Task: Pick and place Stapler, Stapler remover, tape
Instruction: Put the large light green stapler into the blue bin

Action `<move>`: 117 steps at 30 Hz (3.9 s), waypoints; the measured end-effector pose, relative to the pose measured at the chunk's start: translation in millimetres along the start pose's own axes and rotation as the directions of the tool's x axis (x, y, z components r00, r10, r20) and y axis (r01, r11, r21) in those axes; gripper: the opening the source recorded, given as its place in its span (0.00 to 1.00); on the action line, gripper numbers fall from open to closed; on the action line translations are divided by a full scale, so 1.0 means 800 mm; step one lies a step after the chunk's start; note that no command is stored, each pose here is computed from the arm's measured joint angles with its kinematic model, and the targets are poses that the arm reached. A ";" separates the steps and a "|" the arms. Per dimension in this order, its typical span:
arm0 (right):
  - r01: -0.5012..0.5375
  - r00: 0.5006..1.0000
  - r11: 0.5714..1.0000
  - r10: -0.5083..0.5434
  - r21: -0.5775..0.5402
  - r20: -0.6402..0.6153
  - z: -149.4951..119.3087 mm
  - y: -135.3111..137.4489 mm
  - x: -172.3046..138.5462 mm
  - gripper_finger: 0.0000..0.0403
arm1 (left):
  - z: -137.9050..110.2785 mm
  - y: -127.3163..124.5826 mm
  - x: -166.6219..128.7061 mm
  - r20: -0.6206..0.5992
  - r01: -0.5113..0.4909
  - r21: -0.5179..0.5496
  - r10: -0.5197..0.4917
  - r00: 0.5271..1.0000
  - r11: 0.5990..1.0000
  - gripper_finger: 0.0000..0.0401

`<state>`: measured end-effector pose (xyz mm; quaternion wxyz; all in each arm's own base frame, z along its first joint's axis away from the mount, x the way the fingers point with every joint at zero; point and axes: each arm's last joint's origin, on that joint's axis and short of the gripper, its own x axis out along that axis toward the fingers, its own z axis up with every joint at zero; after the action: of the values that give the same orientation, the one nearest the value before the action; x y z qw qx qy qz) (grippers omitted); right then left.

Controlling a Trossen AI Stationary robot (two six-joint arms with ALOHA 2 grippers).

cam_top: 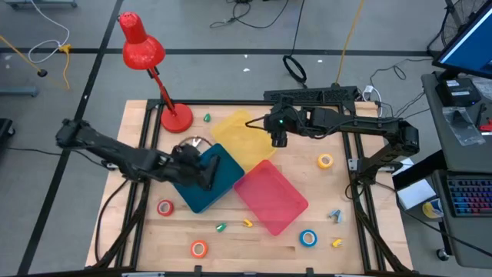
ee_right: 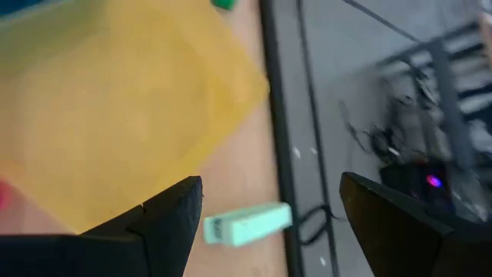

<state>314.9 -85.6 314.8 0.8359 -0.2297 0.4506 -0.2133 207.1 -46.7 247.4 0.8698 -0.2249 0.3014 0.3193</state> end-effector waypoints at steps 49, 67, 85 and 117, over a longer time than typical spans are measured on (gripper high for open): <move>0.165 0.944 0.410 0.199 0.897 -0.264 -0.107 -0.072 0.179 0.74 | 0.039 0.046 -0.074 0.249 0.137 -0.062 -0.118 0.961 0.989 0.44; 0.242 0.896 0.384 0.264 0.891 -0.357 -0.130 -0.044 0.231 0.74 | 0.039 0.046 -0.074 0.248 0.115 0.021 -0.117 0.962 0.993 0.44; 0.249 0.894 0.377 0.264 0.892 -0.361 -0.133 -0.046 0.233 0.34 | 0.039 0.046 -0.073 0.248 0.109 0.046 -0.117 0.962 0.993 0.44; -0.028 0.999 0.623 0.032 0.782 0.011 -0.051 -0.092 0.031 0.29 | 0.056 0.042 -0.066 0.314 0.115 0.053 -0.126 0.941 0.992 0.44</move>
<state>281.6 -166.7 321.4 0.8552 0.1640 0.3189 -0.3742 167.9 -19.4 308.1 0.9285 -0.1740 0.1491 0.2921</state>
